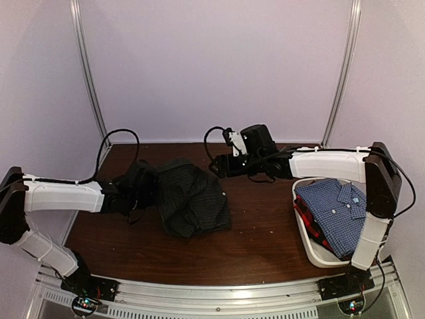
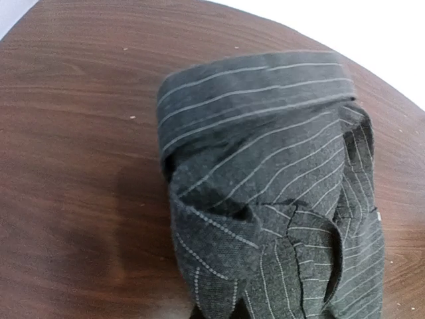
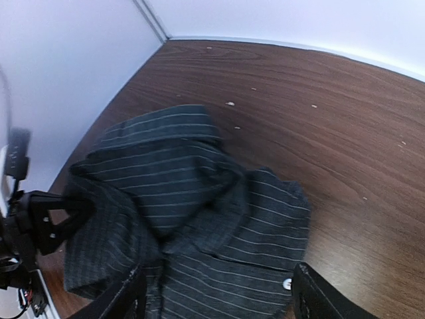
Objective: Fold and stack the long sleeve shirts
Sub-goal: Flatten out the square-folded shirt at the center of the board.
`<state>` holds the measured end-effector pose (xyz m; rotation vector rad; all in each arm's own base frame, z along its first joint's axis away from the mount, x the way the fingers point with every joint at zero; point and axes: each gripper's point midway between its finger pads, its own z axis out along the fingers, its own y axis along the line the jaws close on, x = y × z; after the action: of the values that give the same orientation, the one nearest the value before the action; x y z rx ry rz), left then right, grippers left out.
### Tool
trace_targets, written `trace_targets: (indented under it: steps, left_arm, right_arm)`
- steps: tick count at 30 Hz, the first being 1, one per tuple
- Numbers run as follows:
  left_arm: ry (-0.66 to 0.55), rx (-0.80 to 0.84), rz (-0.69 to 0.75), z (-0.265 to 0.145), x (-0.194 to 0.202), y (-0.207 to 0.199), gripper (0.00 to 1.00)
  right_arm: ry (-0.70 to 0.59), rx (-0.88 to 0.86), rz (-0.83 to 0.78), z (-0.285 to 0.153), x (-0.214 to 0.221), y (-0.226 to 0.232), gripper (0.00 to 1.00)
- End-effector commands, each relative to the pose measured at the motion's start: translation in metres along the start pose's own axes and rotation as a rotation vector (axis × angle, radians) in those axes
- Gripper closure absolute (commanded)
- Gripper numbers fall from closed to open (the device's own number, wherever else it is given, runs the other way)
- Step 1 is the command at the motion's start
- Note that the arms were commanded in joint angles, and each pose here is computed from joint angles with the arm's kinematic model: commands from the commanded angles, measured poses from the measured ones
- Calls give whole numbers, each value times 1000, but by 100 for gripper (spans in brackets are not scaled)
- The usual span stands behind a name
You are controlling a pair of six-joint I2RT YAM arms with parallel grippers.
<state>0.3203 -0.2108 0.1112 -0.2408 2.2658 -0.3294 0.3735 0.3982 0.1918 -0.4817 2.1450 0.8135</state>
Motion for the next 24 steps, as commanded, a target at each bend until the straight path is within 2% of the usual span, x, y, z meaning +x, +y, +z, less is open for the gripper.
trace_targets:
  steps: [1, 5, 14, 17, 19, 24]
  left_arm:
    - [-44, -102, -102, -7, -3, 43, 100]
    - [-14, -151, -123, -5, 7, 61, 100]
    - [33, -196, -160, 3, 24, 86, 100]
    - [49, -198, -161, 8, 28, 88, 100]
    - [56, -193, -161, 12, 28, 88, 100]
    - [68, -171, -160, 26, 27, 84, 100]
  right_arm:
    - [57, 106, -46, 4, 23, -39, 23]
    - [149, 158, -82, 29, 51, -59, 24]
    - [259, 135, -106, 77, 80, -68, 27]
    - [280, 129, -93, 83, 88, -69, 32]
    - [291, 130, -82, 84, 94, -70, 43]
    - [309, 146, -59, 77, 109, -76, 82]
